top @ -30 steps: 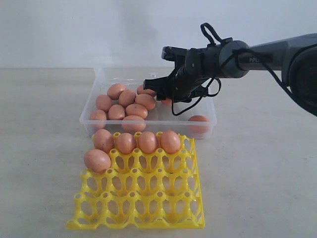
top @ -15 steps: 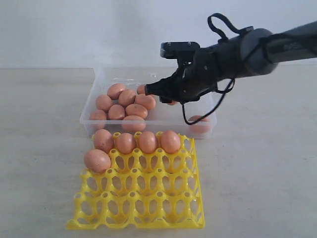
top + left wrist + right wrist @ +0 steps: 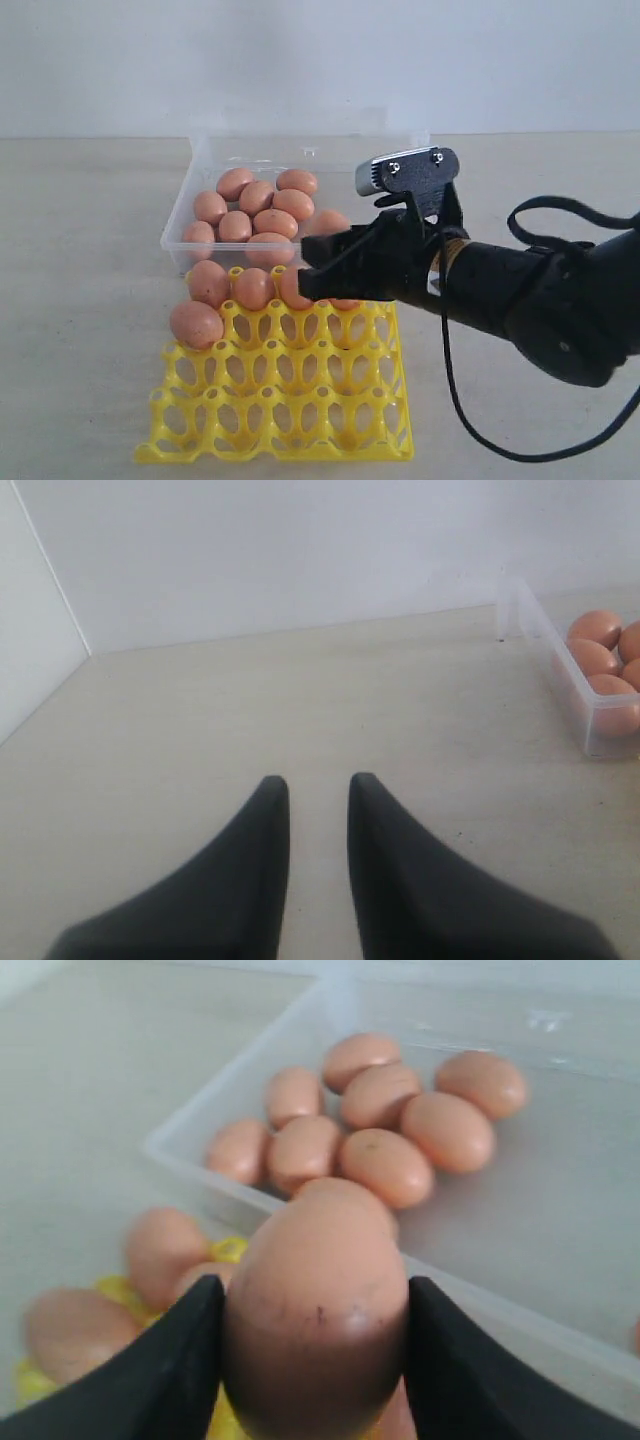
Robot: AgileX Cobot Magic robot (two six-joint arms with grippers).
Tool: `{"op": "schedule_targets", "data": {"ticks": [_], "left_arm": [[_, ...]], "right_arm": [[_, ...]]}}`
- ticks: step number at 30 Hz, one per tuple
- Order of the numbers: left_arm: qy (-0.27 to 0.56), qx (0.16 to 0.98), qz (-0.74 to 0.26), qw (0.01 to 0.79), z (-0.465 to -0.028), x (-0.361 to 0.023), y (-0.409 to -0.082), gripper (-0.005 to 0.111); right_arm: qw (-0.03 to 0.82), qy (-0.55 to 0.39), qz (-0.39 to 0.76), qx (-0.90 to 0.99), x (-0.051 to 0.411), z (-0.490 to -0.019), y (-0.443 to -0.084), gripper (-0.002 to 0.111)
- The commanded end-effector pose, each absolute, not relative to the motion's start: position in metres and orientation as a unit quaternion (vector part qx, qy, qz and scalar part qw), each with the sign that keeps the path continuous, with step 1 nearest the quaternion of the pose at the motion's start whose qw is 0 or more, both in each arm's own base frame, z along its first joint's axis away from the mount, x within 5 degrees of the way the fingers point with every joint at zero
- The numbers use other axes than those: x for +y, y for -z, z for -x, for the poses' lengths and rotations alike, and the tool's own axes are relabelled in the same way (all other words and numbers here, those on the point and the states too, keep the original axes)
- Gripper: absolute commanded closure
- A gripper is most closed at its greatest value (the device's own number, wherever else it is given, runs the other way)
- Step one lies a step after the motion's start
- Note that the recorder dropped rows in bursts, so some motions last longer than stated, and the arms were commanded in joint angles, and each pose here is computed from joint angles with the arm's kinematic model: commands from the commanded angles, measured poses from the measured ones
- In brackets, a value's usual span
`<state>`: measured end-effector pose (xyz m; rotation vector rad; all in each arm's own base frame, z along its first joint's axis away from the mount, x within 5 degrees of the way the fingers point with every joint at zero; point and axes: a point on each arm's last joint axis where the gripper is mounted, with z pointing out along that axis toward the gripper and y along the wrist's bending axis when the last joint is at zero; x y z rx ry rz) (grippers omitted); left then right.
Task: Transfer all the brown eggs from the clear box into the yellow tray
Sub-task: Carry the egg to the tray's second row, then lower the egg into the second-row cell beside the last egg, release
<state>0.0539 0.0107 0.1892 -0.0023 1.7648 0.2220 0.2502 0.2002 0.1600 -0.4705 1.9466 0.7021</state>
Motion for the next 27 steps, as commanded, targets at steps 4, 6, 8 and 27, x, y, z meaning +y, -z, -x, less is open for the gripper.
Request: {"op": "schedule_targets", "data": {"ticks": [4,6,8,27], "left_arm": [[-0.096,0.771,0.003,0.630,-0.054,0.011,-0.188,0.085],[-0.096,0.771,0.003,0.630,-0.054,0.011,-0.188,0.085],[-0.096,0.771,0.003,0.630,-0.054,0.011,-0.188,0.085],[-0.096,0.771,0.003,0.630,-0.054,0.011,-0.188,0.085]], "right_arm": [[0.430,-0.511,0.307,0.678,0.236,-0.221,-0.196,0.108],[0.409,-0.514,0.346,0.670,0.242,-0.220,-0.199,0.108],[0.391,-0.508,0.366,0.675,0.249,-0.226,-0.198,0.108],[0.345,-0.362,0.396,0.770,0.259,-0.264,-0.148,0.108]]}}
